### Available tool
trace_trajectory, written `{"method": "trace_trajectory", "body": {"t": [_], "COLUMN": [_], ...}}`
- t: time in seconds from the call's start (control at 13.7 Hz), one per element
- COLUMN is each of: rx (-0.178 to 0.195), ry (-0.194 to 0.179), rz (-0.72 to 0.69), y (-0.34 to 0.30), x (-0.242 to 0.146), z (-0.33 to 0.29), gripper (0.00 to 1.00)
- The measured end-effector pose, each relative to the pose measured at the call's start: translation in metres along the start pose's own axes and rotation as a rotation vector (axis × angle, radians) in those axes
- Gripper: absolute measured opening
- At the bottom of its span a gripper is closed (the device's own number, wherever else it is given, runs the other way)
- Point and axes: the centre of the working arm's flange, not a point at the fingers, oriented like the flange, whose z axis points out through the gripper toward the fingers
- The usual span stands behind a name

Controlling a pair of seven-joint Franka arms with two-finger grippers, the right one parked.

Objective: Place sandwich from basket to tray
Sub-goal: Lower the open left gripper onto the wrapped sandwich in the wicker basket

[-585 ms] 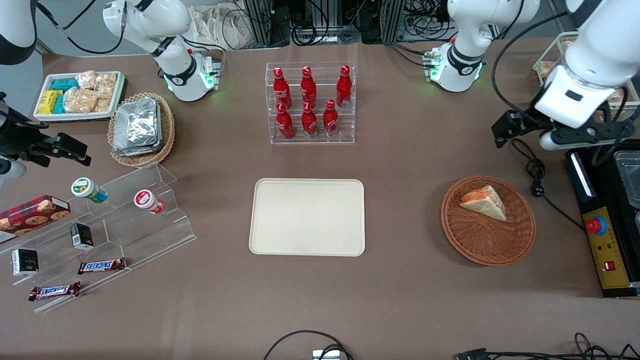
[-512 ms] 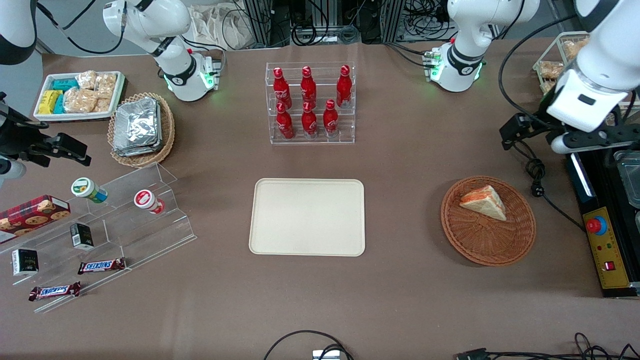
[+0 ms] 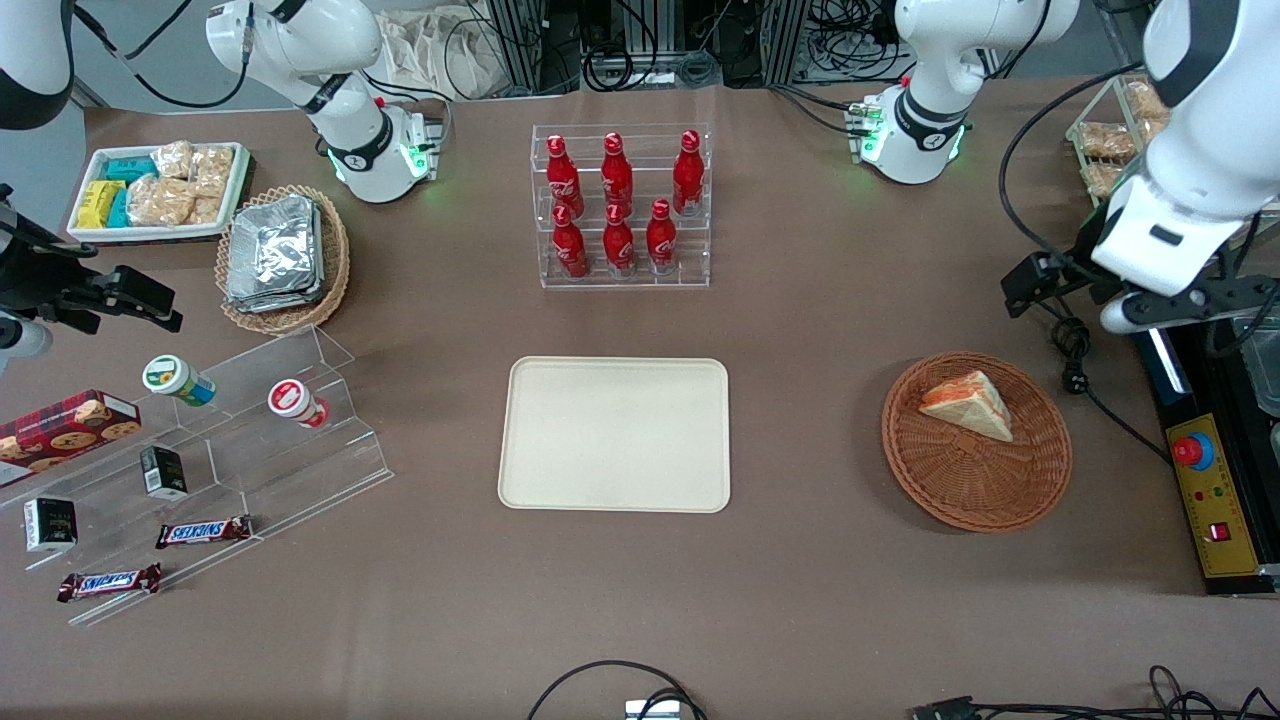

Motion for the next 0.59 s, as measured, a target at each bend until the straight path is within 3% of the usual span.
{"method": "trace_trajectory", "body": {"t": [0.22,0.37,0.59], "rx": [0.0,-0.01,-0.005], "ry": [-0.008,0.006,-0.004], "rz": [-0.363,-0.511,-0.665], "y": [-0.021,-0.038,-0.052], "x": [0.021,0.027,0.015], "z": [0.051,0.104,0.181], "gripper": [1.0,1.0,1.0]}}
